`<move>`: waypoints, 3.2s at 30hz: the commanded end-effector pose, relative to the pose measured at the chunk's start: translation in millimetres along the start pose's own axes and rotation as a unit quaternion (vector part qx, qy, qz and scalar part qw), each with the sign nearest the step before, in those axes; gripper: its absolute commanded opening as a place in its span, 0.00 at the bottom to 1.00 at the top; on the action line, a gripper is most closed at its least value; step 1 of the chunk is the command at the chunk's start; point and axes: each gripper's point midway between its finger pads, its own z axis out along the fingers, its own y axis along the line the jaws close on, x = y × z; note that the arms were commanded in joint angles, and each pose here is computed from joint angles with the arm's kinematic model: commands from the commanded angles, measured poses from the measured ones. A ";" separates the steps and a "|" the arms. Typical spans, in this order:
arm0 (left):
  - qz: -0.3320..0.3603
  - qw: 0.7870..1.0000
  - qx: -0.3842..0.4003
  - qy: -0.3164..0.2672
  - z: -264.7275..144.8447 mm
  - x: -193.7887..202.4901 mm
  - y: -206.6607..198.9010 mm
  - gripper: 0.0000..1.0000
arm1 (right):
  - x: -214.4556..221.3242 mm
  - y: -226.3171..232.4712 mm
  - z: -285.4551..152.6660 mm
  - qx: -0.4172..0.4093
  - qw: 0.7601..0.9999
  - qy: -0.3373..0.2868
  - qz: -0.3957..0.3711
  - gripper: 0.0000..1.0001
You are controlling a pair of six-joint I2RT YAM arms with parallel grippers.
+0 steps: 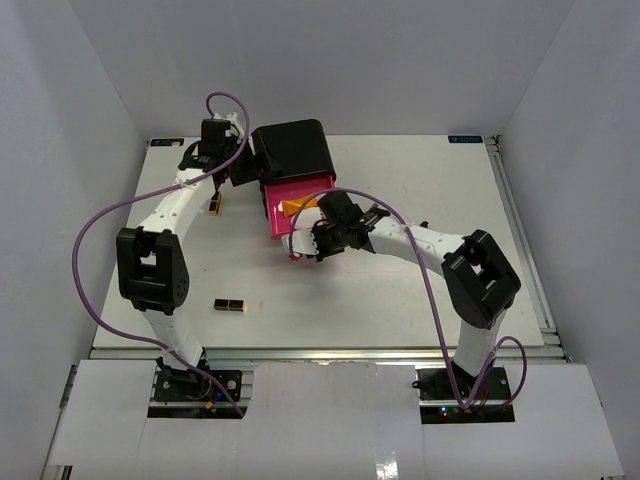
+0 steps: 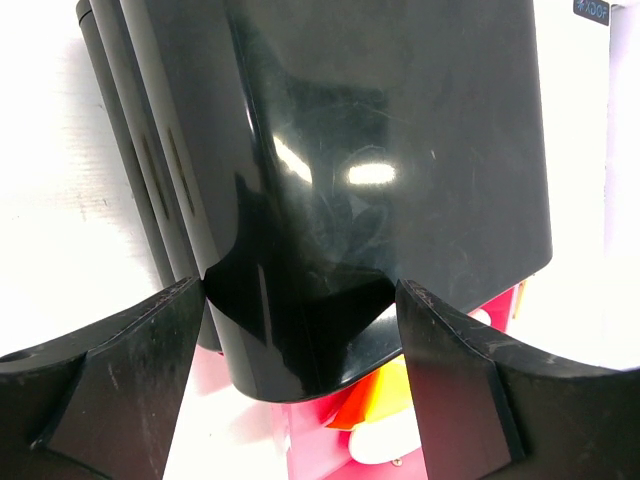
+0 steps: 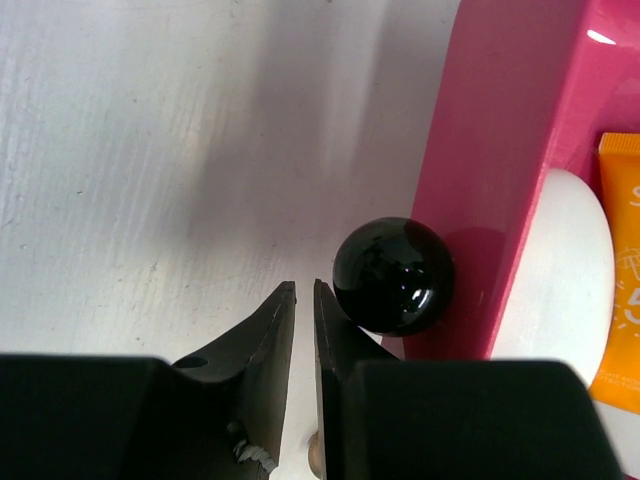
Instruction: Organize the makeup
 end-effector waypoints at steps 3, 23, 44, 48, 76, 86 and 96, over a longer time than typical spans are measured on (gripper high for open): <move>-0.014 0.997 0.029 0.069 3.0 41.5 -7.1 0.86 | -39.9 -100.4 -39.4 0.160 0.986 -0.045 -0.023 0.20; -0.023 0.995 0.036 0.086 -0.8 60.7 -8.4 0.85 | -20.0 -171.0 -34.1 0.226 0.973 -0.044 0.028 0.32; 0.000 0.999 0.022 -0.043 -29.5 -29.8 -38.8 0.87 | -33.3 -144.1 -132.5 0.202 0.933 -0.187 0.230 0.60; 0.014 0.995 0.023 -0.094 -45.7 -66.9 -54.2 0.89 | -13.7 -137.4 -168.2 0.170 0.895 -0.243 0.333 0.77; 0.027 0.985 -0.095 -0.141 -57.8 70.4 -93.3 0.62 | 55.4 -45.0 -223.2 0.113 0.849 -0.272 0.438 0.84; 0.065 0.977 -0.148 -0.137 -1.9 76.8 -75.4 0.56 | 63.9 -40.6 -224.4 0.122 0.846 -0.266 0.447 0.84; 0.091 0.974 -0.159 -0.130 38.4 79.5 -72.9 0.57 | 76.6 -45.4 -223.8 0.131 0.841 -0.259 0.456 0.84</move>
